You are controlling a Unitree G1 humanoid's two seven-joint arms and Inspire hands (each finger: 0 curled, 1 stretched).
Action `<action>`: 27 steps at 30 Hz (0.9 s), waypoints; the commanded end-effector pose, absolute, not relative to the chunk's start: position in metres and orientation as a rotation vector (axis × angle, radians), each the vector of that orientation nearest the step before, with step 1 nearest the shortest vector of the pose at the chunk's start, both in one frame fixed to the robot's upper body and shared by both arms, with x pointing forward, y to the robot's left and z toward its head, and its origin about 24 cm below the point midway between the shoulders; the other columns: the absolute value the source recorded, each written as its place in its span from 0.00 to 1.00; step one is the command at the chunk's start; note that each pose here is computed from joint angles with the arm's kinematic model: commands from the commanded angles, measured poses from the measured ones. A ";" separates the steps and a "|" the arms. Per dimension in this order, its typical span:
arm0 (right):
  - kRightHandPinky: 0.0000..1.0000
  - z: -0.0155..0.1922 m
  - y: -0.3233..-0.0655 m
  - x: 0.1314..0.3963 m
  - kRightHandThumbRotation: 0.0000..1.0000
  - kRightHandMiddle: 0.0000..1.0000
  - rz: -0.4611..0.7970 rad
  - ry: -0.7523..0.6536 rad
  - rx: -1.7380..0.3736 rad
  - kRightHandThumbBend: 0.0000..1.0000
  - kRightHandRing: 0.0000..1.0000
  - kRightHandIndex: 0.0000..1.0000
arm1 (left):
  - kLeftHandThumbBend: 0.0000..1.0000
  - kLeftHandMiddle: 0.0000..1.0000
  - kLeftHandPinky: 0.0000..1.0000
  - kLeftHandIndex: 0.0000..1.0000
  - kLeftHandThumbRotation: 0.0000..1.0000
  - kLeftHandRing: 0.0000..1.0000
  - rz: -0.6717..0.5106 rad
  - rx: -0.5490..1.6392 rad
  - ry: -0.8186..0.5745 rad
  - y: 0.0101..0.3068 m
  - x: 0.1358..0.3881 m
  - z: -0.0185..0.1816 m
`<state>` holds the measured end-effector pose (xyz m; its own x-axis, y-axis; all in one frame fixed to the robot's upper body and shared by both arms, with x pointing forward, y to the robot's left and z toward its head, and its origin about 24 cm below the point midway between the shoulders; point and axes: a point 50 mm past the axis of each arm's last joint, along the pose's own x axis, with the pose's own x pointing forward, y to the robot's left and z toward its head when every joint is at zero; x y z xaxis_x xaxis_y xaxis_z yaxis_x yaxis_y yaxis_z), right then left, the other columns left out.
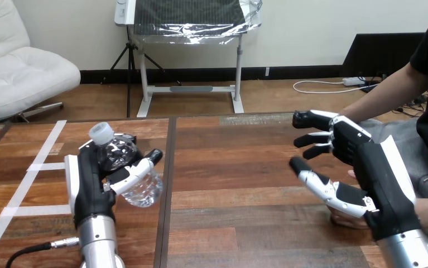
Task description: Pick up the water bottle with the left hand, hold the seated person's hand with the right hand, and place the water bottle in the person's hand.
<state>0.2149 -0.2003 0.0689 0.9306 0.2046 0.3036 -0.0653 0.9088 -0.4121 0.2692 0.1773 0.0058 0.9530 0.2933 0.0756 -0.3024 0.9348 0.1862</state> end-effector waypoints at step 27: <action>0.76 0.137 -0.254 0.233 0.00 0.86 0.212 -0.220 -1.059 0.78 0.85 0.82 | 0.69 0.44 0.36 0.47 0.00 0.39 0.143 0.051 -0.397 0.140 0.264 0.082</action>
